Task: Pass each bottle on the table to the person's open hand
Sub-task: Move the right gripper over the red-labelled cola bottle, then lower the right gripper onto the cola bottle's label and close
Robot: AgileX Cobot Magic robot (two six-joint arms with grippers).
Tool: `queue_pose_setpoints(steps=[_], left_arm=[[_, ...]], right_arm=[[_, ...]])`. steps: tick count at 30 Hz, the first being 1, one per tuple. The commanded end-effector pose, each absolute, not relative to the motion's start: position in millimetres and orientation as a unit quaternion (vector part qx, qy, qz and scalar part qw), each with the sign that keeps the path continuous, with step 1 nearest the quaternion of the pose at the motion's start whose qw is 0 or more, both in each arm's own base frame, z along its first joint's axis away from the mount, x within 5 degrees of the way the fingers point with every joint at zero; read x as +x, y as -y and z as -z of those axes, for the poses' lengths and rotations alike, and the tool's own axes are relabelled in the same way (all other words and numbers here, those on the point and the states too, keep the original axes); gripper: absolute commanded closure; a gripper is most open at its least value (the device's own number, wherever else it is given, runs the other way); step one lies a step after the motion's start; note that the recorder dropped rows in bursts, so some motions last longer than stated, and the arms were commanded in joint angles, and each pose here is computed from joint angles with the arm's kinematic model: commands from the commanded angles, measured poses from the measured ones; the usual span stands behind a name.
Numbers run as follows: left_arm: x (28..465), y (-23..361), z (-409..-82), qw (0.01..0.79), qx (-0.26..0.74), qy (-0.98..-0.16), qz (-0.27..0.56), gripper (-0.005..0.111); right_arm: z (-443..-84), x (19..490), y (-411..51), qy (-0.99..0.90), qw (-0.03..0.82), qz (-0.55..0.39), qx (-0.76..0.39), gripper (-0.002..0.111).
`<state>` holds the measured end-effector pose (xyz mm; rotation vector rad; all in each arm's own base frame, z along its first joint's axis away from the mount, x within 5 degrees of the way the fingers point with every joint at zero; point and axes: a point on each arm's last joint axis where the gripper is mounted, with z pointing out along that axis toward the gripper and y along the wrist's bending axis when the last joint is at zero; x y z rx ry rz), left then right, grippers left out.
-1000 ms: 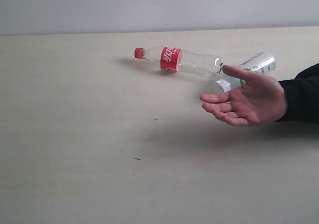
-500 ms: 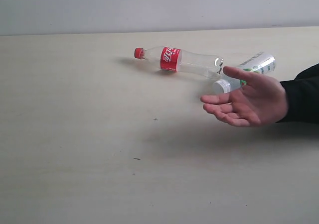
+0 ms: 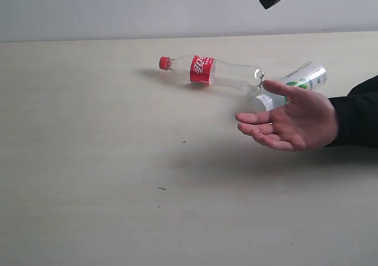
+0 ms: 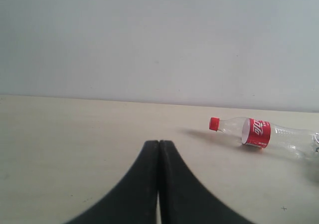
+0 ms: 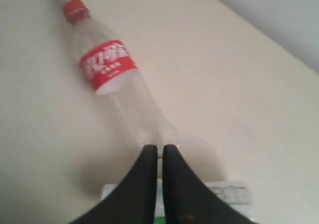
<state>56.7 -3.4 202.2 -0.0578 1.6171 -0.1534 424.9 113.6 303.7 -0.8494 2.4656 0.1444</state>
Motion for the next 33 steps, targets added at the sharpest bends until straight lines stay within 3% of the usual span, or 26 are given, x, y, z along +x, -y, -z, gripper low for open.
queue_pose_setpoints(steps=[1, 5, 12, 17, 25, 33], left_arm=[[56.3, 3.3, -201.9, 0.69, -0.029, -0.72, 0.071, 0.107], [56.3, 3.3, -201.9, 0.69, -0.029, -0.72, 0.071, 0.107], [56.3, 3.3, -201.9, 0.69, -0.029, -0.72, 0.071, 0.107], [56.3, 3.3, -201.9, 0.69, -0.029, -0.72, 0.071, 0.107], [56.3, 3.3, -201.9, 0.69, -0.029, -0.72, 0.071, 0.107], [56.3, 3.3, -201.9, 0.69, -0.029, -0.72, 0.071, 0.107]], right_arm=[[-305.8, 433.6, -131.6, -0.879, 0.268, 0.049, -0.391, 0.082], [-288.3, 451.7, -139.1, -0.833, 0.272, 0.113, -0.469, 0.065], [-274.4, 463.8, -142.1, -0.812, 0.289, 0.132, -0.49, 0.062], [-261.9, 455.5, -154.1, -0.78, 0.244, 0.1, -0.567, 0.045], [-229.7, 450.3, -175.3, -0.753, 0.218, -0.018, -0.621, 0.039], [-213.5, 457.9, -178.4, -0.751, 0.227, -0.017, -0.619, 0.039]])
